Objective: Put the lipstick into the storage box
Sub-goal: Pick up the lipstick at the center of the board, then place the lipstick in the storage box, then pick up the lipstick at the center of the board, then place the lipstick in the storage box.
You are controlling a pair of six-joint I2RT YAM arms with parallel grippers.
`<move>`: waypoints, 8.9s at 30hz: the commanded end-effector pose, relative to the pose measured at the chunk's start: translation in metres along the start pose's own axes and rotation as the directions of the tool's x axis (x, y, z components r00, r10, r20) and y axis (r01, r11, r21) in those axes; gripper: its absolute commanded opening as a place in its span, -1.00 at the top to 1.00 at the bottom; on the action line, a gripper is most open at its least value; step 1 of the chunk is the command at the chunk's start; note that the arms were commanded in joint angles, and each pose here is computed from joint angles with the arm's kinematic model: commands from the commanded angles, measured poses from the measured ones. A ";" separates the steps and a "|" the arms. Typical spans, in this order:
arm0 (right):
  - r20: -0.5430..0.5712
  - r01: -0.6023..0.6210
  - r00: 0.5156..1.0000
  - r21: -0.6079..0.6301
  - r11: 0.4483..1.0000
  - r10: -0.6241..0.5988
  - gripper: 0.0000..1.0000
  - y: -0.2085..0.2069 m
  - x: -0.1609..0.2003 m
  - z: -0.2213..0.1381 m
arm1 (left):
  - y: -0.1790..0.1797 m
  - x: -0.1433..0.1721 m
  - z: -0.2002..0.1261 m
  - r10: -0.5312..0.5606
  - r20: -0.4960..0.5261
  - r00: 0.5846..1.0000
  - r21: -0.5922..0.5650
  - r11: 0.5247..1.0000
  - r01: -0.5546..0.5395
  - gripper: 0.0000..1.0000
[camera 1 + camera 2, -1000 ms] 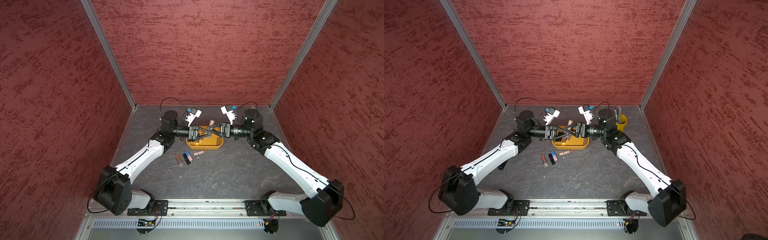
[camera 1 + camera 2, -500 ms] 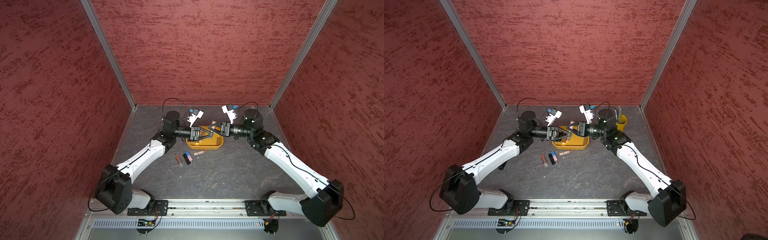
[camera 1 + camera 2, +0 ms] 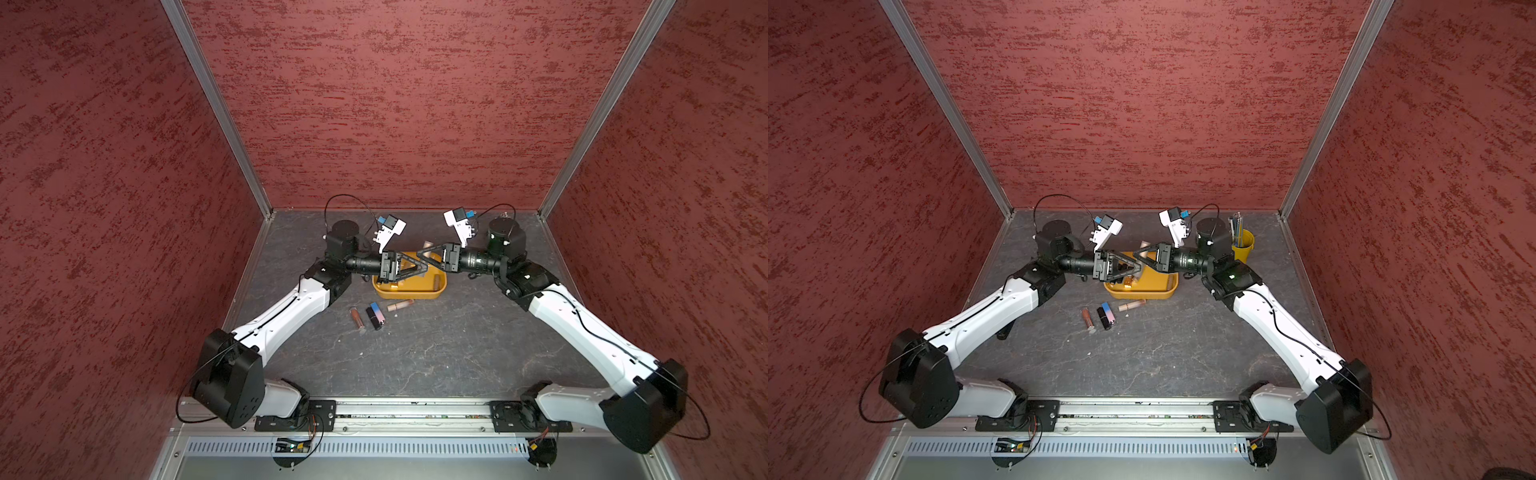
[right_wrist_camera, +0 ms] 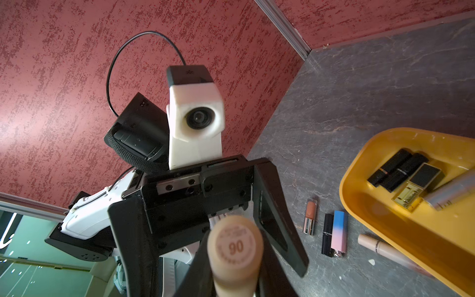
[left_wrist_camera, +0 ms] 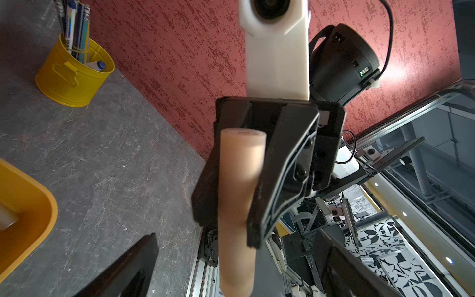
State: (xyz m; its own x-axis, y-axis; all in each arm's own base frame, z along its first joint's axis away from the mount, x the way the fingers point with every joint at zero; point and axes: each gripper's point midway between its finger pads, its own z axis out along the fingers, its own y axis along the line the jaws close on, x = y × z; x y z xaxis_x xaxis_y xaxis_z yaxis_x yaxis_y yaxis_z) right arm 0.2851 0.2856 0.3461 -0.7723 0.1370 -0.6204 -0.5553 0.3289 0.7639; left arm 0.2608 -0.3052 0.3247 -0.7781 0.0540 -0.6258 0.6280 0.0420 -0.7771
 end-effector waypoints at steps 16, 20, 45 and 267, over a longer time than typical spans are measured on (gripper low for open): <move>-0.142 -0.002 0.985 0.544 0.839 0.095 0.58 -0.133 0.012 0.012 | 0.082 0.002 -0.112 -0.375 0.345 0.861 -0.238 0.852 0.466 -0.99; -0.175 -0.020 0.973 0.574 0.819 0.147 0.57 -0.159 0.023 0.025 | 0.099 0.018 -0.137 -0.300 0.457 0.837 -0.363 0.797 0.483 -0.99; -0.156 -0.170 0.929 0.628 0.759 0.336 0.50 -0.262 0.042 0.095 | 0.177 0.142 -0.185 -0.438 0.511 0.739 -0.633 0.390 0.669 -0.99; -0.249 -0.021 0.915 0.758 0.652 0.319 0.59 -0.284 0.057 0.072 | 0.147 0.118 -0.058 -0.229 0.138 0.964 -0.688 0.677 0.259 -0.99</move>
State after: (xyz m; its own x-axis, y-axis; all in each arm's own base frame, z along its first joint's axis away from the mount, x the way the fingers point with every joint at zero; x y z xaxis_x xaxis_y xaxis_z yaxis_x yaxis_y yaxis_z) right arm 0.4143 0.2680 0.0805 -0.9597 -0.0216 -0.2801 -0.1286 0.9203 0.3695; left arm 0.2601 -0.2370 0.1399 -0.8994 -0.1027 -0.4249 0.2350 0.7060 -0.6681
